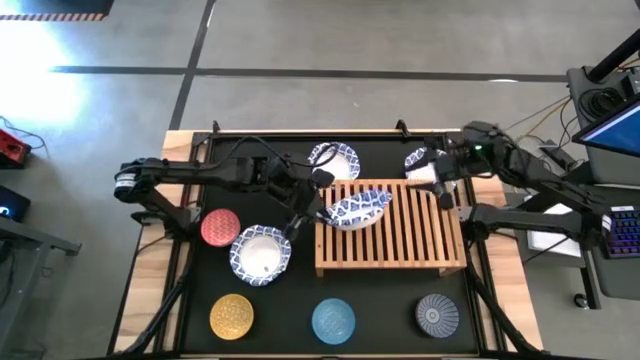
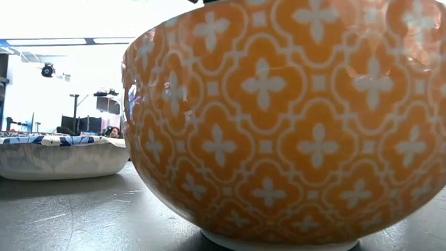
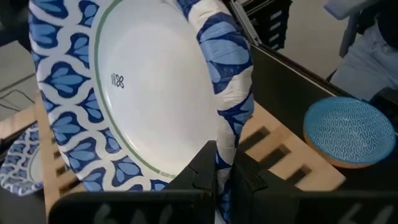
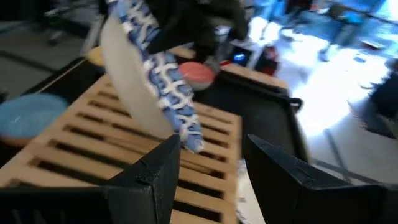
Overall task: Place and stack bowls onto a shelf
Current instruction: Put the top left big white and blue bowl on the shelf
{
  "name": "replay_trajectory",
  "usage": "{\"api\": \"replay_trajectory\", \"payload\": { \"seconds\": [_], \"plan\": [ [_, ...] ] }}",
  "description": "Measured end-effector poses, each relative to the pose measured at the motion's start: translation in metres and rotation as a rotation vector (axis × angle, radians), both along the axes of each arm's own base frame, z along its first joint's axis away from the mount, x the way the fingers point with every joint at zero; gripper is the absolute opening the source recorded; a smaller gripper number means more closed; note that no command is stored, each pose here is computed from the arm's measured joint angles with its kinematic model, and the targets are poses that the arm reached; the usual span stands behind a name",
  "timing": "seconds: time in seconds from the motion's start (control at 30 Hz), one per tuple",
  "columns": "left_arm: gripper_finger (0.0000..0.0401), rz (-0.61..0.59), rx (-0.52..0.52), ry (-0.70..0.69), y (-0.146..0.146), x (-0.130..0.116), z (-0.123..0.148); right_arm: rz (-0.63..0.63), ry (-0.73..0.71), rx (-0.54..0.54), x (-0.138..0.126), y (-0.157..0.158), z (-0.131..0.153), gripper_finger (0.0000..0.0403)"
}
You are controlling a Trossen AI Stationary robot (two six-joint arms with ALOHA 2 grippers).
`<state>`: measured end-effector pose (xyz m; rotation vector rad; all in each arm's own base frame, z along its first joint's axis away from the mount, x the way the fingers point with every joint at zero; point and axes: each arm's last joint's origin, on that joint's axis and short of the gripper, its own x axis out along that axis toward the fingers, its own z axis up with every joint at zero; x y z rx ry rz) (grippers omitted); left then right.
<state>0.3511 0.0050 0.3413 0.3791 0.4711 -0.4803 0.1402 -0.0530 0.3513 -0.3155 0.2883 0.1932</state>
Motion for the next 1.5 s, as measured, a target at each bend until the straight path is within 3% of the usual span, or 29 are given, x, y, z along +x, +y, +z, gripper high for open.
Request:
{"api": "replay_trajectory", "payload": {
  "seconds": [0.33, 0.77, 1.03, 1.5],
  "plan": [
    [0.0000, -0.042, 0.029, 0.096, 0.001, 0.030, -0.010, 0.105, -0.002, -0.023, 0.005, 0.013, 0.000, 0.0169],
    [0.0000, -0.045, 0.039, 0.079, 0.001, 0.033, -0.011, 0.264, 0.014, 0.041, 0.009, 0.033, -0.001, 0.0169],
    [0.0000, -0.112, -0.001, 0.001, -0.001, 0.037, -0.004, 0.290, 0.039, 0.049, 0.019, 0.036, -0.006, 0.0169],
    [0.0000, -0.121, 0.001, -0.062, -0.001, 0.042, -0.002, 0.294, 0.036, 0.100, 0.026, 0.035, -0.005, 0.0159]
  ]
}}
